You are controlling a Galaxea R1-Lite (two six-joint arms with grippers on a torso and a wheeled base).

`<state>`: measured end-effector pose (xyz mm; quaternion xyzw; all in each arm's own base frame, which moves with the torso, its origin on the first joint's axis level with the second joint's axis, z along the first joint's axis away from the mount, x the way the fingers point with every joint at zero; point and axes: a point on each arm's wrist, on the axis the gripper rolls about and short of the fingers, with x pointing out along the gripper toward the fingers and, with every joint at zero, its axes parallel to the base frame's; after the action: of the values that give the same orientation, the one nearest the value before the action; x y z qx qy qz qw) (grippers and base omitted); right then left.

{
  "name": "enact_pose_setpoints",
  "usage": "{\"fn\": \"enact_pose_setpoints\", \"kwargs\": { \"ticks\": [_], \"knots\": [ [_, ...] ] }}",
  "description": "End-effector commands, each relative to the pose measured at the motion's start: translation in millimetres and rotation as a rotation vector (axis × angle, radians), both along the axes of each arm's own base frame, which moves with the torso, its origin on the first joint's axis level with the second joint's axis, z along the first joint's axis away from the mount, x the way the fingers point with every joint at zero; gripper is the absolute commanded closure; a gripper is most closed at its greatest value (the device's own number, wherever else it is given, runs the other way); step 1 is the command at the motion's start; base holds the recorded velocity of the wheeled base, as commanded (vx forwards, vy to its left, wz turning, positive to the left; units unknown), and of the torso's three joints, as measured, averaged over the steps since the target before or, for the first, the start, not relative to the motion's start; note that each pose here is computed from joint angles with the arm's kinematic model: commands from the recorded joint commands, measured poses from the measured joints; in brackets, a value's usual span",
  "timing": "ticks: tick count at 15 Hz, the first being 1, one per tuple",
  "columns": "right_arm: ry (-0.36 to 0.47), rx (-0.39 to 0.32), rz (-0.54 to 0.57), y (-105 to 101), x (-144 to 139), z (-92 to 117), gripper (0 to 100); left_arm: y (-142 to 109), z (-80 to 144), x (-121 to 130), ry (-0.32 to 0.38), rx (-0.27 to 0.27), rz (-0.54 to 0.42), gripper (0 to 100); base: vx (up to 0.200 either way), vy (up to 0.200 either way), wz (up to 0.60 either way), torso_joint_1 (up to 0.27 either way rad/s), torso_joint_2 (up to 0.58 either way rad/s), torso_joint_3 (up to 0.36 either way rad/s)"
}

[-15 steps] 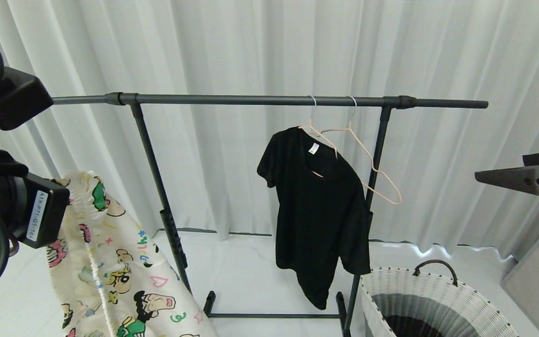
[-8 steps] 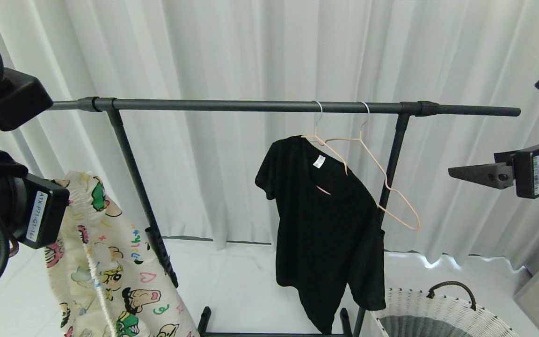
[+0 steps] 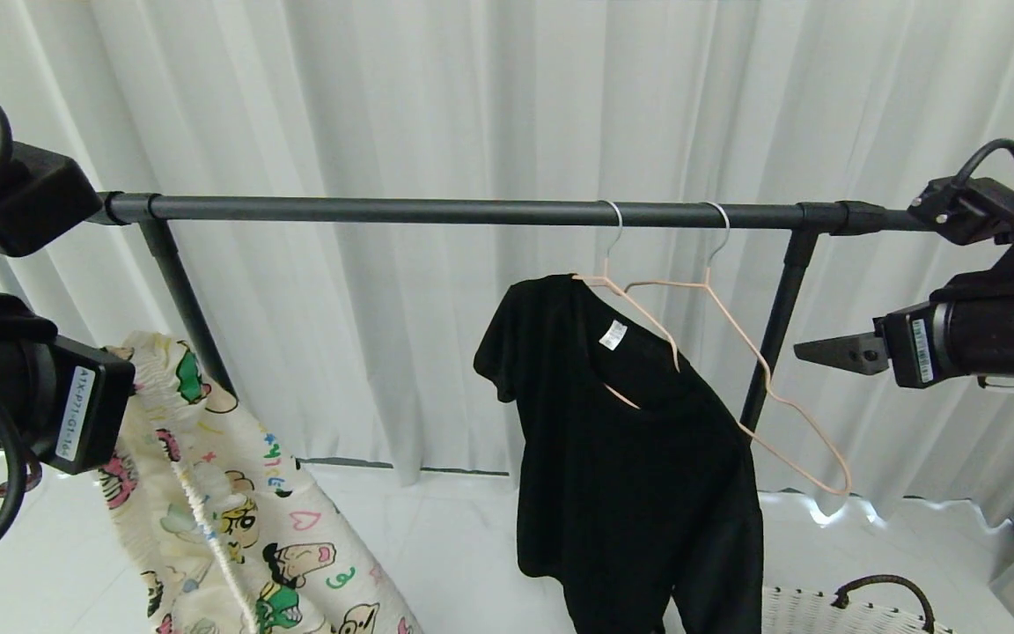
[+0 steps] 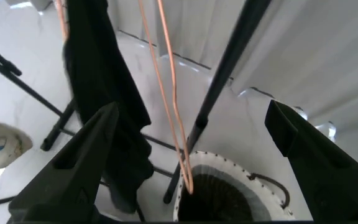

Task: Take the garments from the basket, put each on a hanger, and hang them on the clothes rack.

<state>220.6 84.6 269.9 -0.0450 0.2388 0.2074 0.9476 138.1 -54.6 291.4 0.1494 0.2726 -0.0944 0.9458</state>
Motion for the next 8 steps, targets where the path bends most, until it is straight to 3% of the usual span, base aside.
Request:
{"fn": "enact_pose_setpoints", "kwargs": {
  "ticks": [1, 8],
  "knots": [
    [0.038, -0.013, 0.007, 10.4, 27.1, -23.6, 0, 2.2, 0.3, -5.2, -0.009, -0.004, -0.001, 100, 0.000, 0.000, 0.00, 0.000, 0.00, 0.000],
    [0.040, -0.065, 0.093, 33.3, 80.7, -70.9, 0, -0.5, -4.5, -6.1, -0.059, -0.027, -0.021, 100, 0.000, 0.000, 0.00, 0.000, 0.00, 0.000]
  ]
}}
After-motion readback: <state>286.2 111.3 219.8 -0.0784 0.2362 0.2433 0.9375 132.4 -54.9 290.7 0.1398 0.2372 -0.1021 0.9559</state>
